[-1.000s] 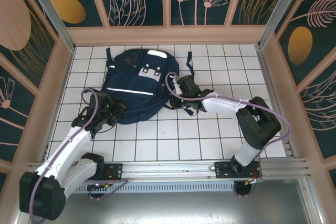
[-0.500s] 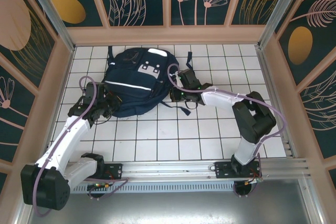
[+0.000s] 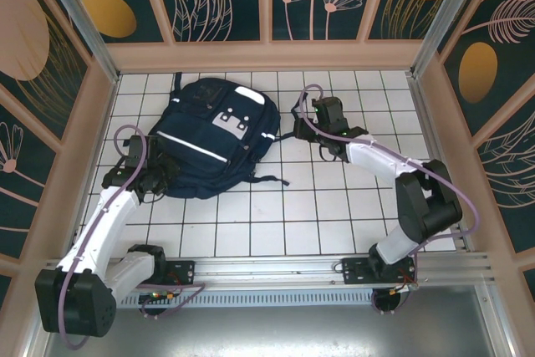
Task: Pack the student bag
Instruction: Zip the student bag at the top-center of the table.
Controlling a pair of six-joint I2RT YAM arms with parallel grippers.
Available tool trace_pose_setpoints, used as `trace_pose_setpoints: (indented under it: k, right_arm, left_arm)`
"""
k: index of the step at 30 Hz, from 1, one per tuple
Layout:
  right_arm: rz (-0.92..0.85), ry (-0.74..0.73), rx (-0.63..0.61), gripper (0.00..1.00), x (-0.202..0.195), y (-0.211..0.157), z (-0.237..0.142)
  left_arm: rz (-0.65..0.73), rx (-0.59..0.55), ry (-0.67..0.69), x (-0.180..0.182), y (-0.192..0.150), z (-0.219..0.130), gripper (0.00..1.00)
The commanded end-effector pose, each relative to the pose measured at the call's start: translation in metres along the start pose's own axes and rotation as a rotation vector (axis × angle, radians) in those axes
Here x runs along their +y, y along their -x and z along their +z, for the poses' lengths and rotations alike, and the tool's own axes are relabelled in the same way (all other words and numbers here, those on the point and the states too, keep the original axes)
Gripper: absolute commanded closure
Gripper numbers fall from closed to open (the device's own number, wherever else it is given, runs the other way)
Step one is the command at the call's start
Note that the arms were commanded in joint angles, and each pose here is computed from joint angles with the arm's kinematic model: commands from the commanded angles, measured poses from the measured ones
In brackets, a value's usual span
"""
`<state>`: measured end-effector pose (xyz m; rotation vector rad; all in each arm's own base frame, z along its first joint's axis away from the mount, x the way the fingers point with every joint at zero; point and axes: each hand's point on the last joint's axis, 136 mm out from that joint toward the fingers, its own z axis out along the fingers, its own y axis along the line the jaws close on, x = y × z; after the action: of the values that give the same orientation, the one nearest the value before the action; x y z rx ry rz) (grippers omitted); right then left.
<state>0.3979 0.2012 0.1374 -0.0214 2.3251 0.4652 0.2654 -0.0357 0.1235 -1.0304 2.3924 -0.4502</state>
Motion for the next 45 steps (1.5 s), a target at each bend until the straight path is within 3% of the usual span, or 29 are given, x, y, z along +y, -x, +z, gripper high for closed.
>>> trace_pose_setpoints:
  k: [1, 8, 9, 12, 15, 18, 21, 26, 31, 33, 39, 42, 45]
  right_arm:
    - [0.005, -0.025, -0.014, 0.43, -0.006, -0.003, -0.005]
    - [-0.004, 0.050, 0.027, 0.43, 0.005, -0.019, -0.002]
    - [-0.006, 0.071, 0.043, 0.43, 0.009, -0.024, 0.000]
    - [-0.031, 0.129, 0.082, 0.43, 0.025, -0.039, 0.004]
    - [-0.045, 0.184, 0.133, 0.43, 0.040, -0.054, 0.011]
    - [-0.067, 0.230, 0.184, 0.44, 0.061, -0.071, 0.020]
    - [-0.091, 0.297, 0.227, 0.56, 0.083, -0.085, 0.025]
    - [-0.121, 0.326, 0.271, 0.49, 0.100, -0.108, 0.028]
    - [-0.121, 0.389, 0.297, 0.50, 0.116, -0.117, 0.031]
    - [-0.145, 0.401, 0.303, 0.65, 0.126, -0.121, 0.034]
    - [-0.184, 0.497, 0.332, 0.79, 0.169, -0.130, 0.033]
    - [-0.217, 0.538, 0.354, 0.84, 0.191, -0.143, 0.029]
    - [-0.247, 0.585, 0.388, 0.85, 0.213, -0.158, 0.024]
  left_arm:
    - [-0.001, -0.073, -0.025, -0.007, 0.015, -0.004, 1.00]
    - [0.007, -0.052, 0.002, -0.002, 0.012, 0.004, 1.00]
    - [0.007, -0.050, 0.003, -0.001, 0.011, 0.005, 0.92]
    - [0.002, -0.027, -0.017, -0.005, 0.008, 0.007, 0.52]
    - [-0.046, 0.012, -0.054, -0.007, -0.002, 0.009, 0.36]
    - [-0.125, 0.065, -0.108, -0.006, -0.021, 0.011, 0.34]
    - [-0.171, 0.094, -0.162, -0.010, -0.043, 0.008, 0.33]
    - [-0.185, 0.152, -0.192, -0.024, -0.084, 0.009, 0.31]
    - [-0.148, 0.214, -0.198, -0.046, -0.119, 0.025, 0.27]
    - [-0.108, 0.216, -0.160, -0.052, -0.126, 0.031, 0.25]
    - [-0.047, 0.158, -0.090, -0.053, -0.116, 0.032, 0.28]
    - [-0.042, 0.060, -0.050, -0.037, -0.095, 0.029, 0.41]
    - [-0.066, 0.012, -0.017, -0.016, -0.069, 0.028, 0.41]
